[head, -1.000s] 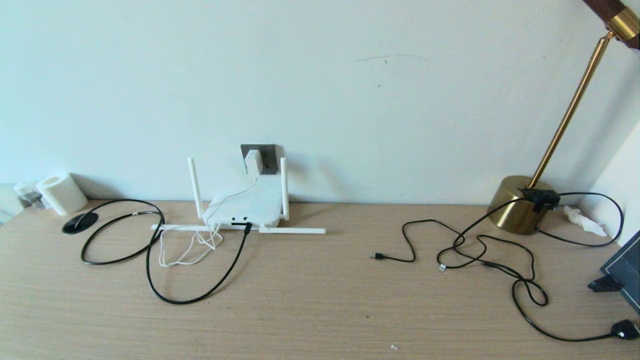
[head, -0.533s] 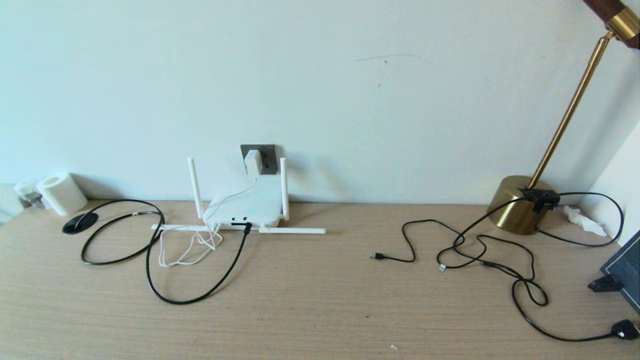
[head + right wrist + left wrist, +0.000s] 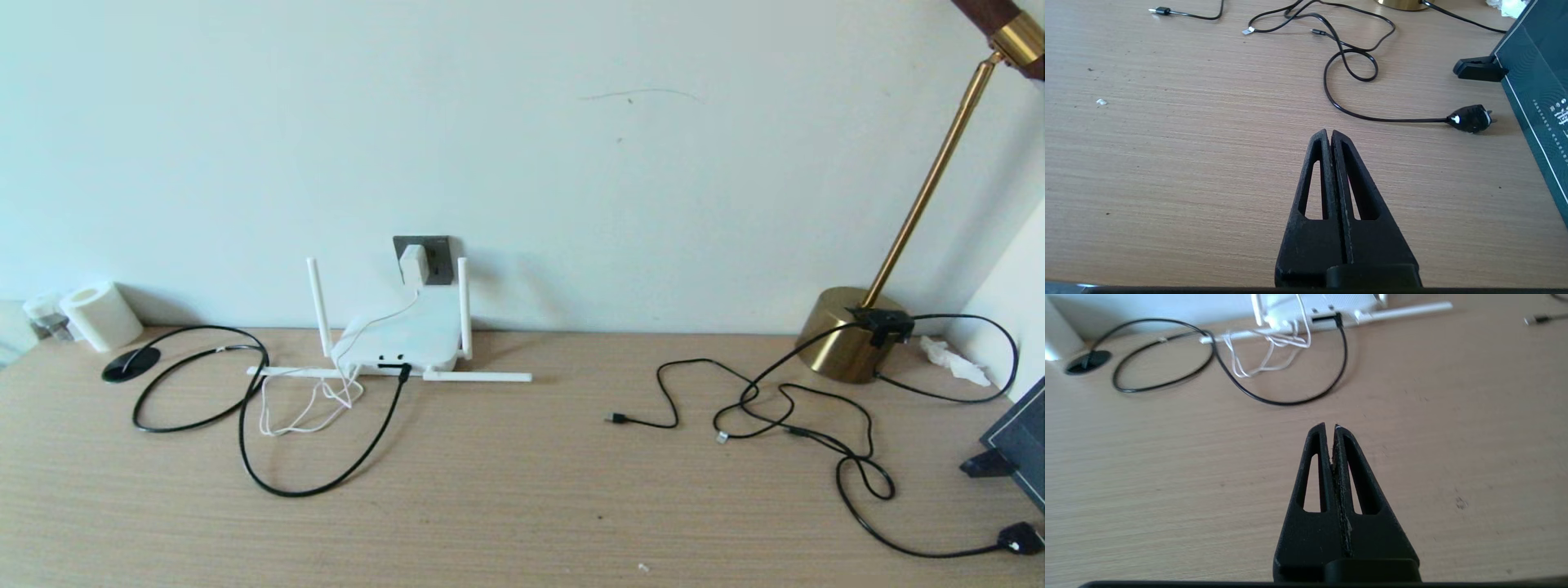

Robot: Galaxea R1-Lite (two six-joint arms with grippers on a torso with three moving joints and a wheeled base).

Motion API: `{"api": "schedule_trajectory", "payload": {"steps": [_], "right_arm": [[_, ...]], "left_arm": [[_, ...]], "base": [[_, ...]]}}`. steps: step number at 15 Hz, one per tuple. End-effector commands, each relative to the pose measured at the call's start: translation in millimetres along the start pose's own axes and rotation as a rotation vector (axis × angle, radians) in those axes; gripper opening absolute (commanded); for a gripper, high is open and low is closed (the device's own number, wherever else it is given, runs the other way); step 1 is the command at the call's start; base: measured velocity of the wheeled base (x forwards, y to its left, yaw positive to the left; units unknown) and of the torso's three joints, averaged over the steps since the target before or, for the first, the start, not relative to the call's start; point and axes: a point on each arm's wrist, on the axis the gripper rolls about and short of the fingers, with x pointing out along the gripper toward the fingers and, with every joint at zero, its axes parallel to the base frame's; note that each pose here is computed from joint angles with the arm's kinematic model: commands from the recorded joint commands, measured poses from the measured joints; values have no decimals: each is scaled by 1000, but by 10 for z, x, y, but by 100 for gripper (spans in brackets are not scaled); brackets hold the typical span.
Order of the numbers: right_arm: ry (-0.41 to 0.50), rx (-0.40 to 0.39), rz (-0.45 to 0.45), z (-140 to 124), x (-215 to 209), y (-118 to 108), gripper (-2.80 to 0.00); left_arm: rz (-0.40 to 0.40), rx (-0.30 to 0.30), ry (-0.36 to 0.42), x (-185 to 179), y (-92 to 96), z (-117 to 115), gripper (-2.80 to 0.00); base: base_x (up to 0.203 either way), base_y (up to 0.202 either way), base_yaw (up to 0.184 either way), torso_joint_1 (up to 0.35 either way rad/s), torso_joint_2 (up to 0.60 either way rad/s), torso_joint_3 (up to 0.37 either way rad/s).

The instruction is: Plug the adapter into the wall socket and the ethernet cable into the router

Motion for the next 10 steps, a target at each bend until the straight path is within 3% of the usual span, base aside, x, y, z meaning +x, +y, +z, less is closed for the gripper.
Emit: {"api": "schedule_trajectory", "payload": {"steps": [1, 10], "right_arm": [[2, -8, 1, -2, 0, 0, -280], [3, 16, -34, -3, 0, -8, -280]], "left_arm": [[7, -6, -25, -16, 0, -7, -280], [13, -34, -27, -17, 1, -5, -280]], "base": [[0, 0, 0, 0, 0, 0], [0, 0, 0, 0, 0, 0]]}}
